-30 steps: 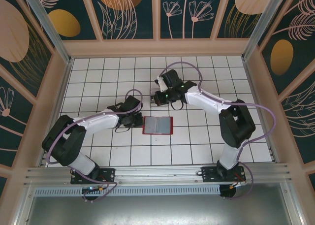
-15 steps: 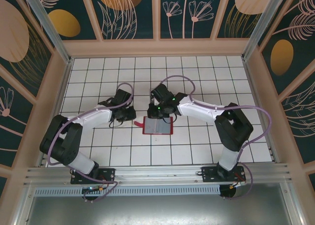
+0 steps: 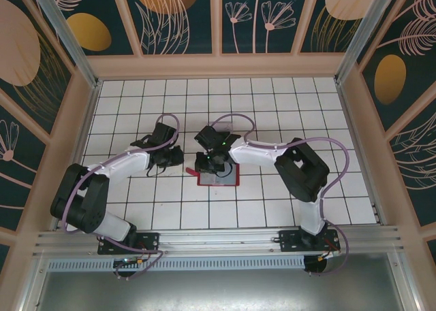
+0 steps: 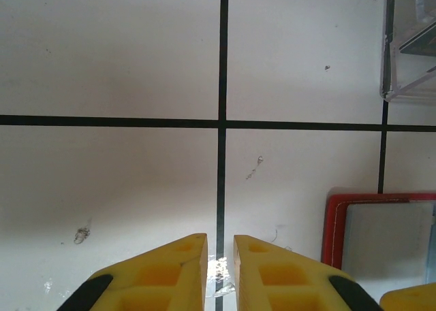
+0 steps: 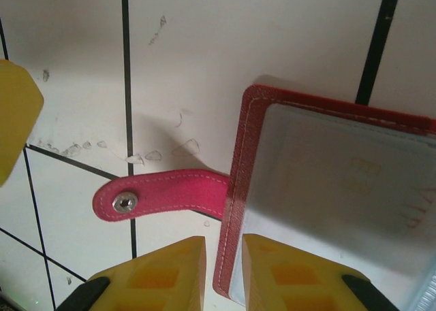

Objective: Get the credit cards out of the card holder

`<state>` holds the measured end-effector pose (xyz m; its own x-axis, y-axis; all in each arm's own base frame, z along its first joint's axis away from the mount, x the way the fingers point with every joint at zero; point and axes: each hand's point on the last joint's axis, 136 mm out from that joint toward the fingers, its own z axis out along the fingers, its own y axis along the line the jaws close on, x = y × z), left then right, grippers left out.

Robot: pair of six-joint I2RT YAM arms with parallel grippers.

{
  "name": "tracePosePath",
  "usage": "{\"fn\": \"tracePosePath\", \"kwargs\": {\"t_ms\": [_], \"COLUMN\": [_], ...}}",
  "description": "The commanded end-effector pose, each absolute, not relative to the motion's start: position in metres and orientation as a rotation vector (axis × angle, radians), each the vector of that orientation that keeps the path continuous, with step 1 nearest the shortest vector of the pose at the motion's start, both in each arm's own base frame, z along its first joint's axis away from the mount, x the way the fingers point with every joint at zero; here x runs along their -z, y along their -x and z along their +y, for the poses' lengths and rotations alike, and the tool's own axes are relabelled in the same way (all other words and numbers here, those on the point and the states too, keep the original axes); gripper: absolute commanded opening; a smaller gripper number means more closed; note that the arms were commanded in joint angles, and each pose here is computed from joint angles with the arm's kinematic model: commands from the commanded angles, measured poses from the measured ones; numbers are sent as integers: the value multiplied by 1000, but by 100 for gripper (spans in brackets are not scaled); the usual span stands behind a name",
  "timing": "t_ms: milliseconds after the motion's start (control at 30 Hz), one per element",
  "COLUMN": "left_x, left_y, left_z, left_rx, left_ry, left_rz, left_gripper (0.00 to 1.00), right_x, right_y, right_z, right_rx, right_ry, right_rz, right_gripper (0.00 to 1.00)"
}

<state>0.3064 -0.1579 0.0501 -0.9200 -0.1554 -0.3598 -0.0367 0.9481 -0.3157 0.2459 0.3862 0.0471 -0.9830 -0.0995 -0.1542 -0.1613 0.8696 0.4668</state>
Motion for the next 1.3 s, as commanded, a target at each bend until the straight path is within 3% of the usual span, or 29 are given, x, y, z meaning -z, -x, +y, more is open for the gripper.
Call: {"fn": "tracePosePath", "kwargs": {"t_ms": [0,333,800,1267], "left_x": [-48,-48,-44,-43], "left_y": [-302,-301,-302,-303], "left_z": [-154,-154,-157,-162], "left_rx": [412,416,431,465], "left_ry": [126,123,118,115], "left_rz": [2729,2730,2738,2742], "left_gripper": [20,20,20,20], "right_x": [-42,-23,-20,-32], "right_y": [-246,-239,-240,-249], "right_z": [387,378,337,315], "right_rx": [-697,-634,-324,-17], "right_ry": [184,171,143,160], "right_rz": [2933,2989,3006,2956], "right_gripper": [23,25,28,41]}}
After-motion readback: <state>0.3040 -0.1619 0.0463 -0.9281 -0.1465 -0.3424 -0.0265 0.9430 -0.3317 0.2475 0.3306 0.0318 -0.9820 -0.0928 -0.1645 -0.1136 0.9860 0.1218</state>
